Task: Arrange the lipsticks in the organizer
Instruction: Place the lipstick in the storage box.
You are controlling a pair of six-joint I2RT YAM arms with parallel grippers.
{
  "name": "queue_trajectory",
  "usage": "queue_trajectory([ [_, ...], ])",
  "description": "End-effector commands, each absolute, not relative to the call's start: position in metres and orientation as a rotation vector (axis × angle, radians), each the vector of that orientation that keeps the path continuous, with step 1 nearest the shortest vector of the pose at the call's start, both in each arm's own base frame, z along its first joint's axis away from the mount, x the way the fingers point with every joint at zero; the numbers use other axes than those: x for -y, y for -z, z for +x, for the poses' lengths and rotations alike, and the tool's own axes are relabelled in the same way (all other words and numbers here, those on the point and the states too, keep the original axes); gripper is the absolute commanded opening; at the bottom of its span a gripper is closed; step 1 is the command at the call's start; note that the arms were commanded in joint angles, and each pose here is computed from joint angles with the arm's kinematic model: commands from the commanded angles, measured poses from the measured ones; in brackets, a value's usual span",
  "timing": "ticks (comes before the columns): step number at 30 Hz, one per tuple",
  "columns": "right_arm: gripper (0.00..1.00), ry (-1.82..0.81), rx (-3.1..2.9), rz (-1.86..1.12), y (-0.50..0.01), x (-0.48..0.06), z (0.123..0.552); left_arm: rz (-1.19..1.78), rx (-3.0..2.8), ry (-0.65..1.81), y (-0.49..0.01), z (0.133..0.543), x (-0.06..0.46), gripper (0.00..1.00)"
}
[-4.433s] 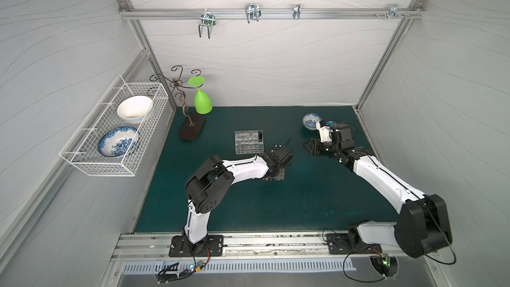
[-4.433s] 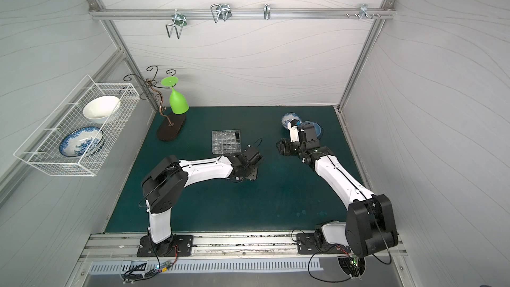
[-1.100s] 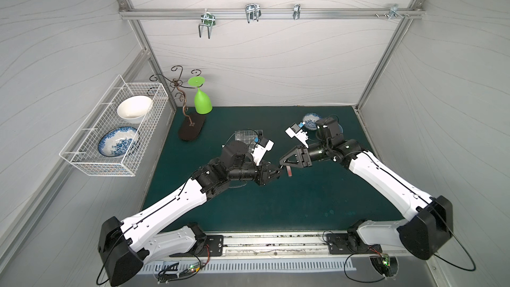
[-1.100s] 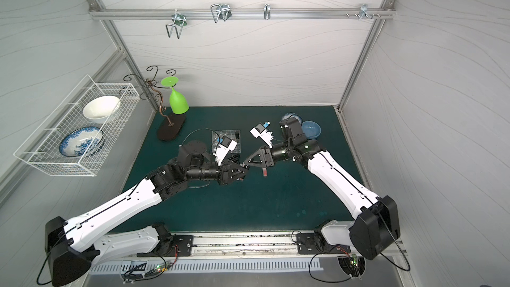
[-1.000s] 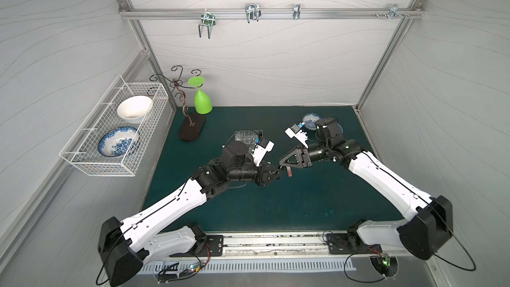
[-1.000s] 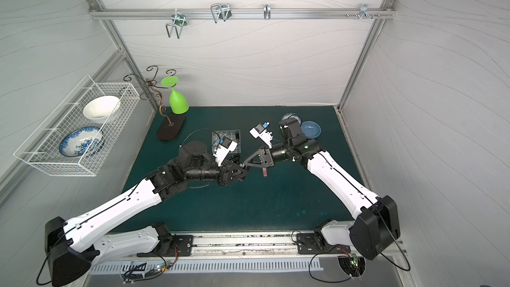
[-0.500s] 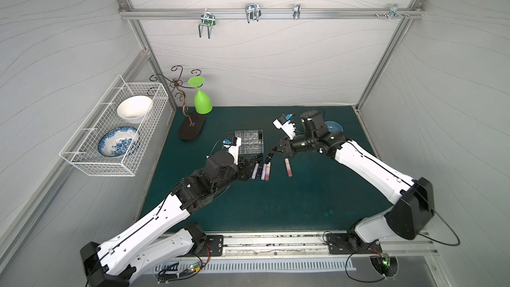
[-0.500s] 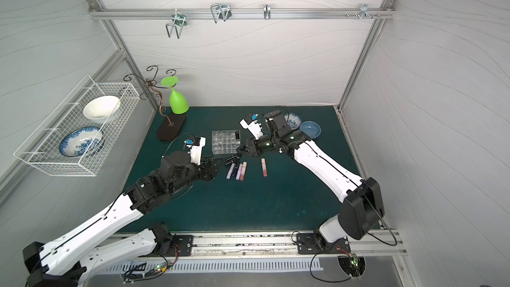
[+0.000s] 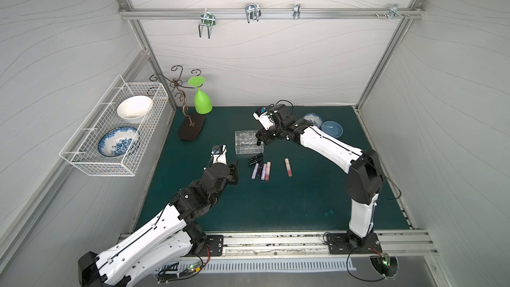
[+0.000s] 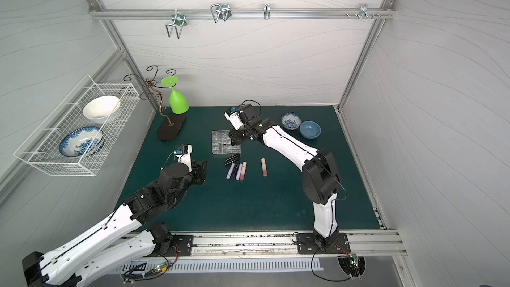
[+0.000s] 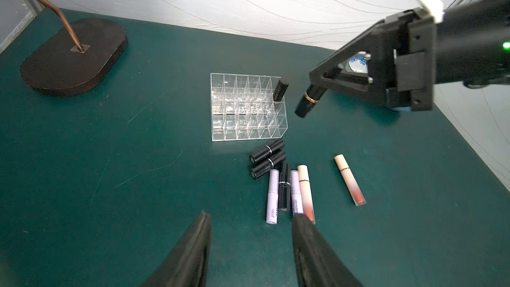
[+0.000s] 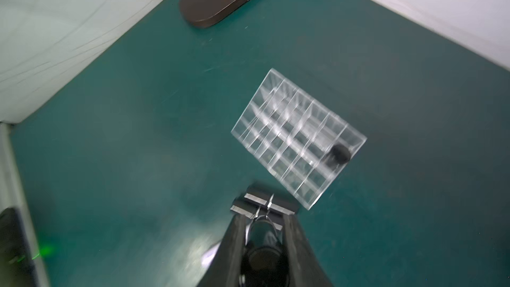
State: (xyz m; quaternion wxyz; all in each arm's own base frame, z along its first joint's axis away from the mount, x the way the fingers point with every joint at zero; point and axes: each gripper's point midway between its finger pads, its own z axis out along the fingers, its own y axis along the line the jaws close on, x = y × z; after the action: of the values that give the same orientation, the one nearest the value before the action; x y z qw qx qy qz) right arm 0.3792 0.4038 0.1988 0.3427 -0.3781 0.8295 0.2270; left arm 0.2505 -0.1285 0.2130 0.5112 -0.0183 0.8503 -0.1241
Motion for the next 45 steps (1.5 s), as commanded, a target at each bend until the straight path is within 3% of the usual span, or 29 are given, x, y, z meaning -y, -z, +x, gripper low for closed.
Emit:
queue_trajectory([
  [1, 0.15, -0.484, -2.14, -1.004, -0.187, -0.411, 0.4, -0.074, -1.979, 0.32, -0.227, 0.26, 0.131, 0.51],
  [11, 0.15, -0.273, -2.095, -0.965, -0.164, -0.423, 0.451, -0.045, -1.962, 0.327, -0.226, 0.262, 0.135, 0.49],
  [37, 0.16, -0.311, -2.134, -0.991, -0.133, -0.436, 0.455, -0.043, -1.97, 0.34, -0.221, 0.264, 0.137, 0.49],
  [39, 0.19, -0.315, -2.14, -0.99, -0.131, -0.437, 0.454, -0.042, -1.971, 0.34, -0.221, 0.264, 0.137, 0.49],
  [45, 0.45, -0.328, -2.107, -0.975, -0.152, -0.437, 0.449, -0.028, -1.976, 0.347, -0.222, 0.264, 0.14, 0.53],
])
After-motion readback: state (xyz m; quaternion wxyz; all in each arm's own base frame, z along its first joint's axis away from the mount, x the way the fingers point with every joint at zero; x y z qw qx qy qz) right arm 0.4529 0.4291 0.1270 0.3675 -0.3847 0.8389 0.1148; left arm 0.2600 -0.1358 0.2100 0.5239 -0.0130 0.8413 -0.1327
